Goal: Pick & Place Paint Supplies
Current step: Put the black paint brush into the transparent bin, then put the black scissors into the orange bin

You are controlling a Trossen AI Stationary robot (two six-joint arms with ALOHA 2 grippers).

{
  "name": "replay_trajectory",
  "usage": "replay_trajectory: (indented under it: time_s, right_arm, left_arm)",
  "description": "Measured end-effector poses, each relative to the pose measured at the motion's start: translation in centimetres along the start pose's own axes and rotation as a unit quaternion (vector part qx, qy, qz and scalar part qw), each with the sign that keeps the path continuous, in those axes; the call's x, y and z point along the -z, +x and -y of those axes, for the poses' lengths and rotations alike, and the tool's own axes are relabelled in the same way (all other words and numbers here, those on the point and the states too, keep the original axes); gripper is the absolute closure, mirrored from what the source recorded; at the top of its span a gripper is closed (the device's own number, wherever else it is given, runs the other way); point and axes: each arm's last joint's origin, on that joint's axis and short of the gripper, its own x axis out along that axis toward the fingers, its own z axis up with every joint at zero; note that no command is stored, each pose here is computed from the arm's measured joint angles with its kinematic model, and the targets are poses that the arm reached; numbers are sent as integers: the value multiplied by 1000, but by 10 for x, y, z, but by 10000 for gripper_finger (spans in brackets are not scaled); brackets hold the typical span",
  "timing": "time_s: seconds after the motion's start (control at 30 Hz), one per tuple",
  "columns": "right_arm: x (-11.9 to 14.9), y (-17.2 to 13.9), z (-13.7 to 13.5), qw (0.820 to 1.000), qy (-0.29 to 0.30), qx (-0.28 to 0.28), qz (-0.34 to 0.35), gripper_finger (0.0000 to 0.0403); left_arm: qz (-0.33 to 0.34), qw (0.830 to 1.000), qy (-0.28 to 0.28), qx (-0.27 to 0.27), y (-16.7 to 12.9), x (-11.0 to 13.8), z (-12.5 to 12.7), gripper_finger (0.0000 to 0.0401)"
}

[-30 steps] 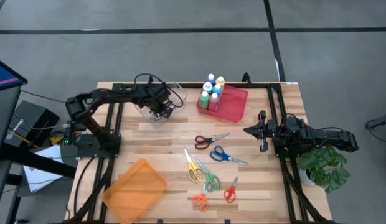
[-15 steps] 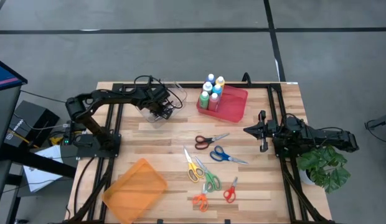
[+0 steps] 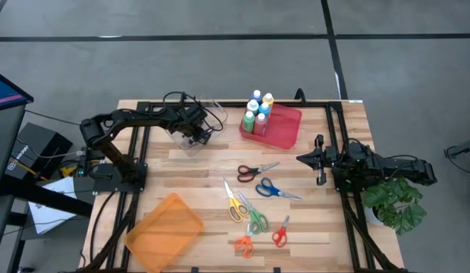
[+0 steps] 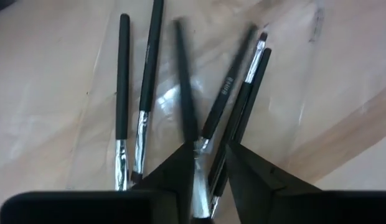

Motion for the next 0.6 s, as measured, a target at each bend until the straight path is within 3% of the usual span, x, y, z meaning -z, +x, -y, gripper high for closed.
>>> replay_trajectory:
  time_s: [0.33,0.47,0.6]
  right_arm:
    - [0,0,0,1000,0,0,0,403]
    - [0,0,0,1000,0,0,0,403]
    - [0,0,0,1000,0,0,0,403]
  left_arm:
    - [28,998,-8,53,-6,-7,4,202]
    - [64,994,-13,87,-25,-12,4,167]
    - [121,983,-28,135,-59,-16,3,157]
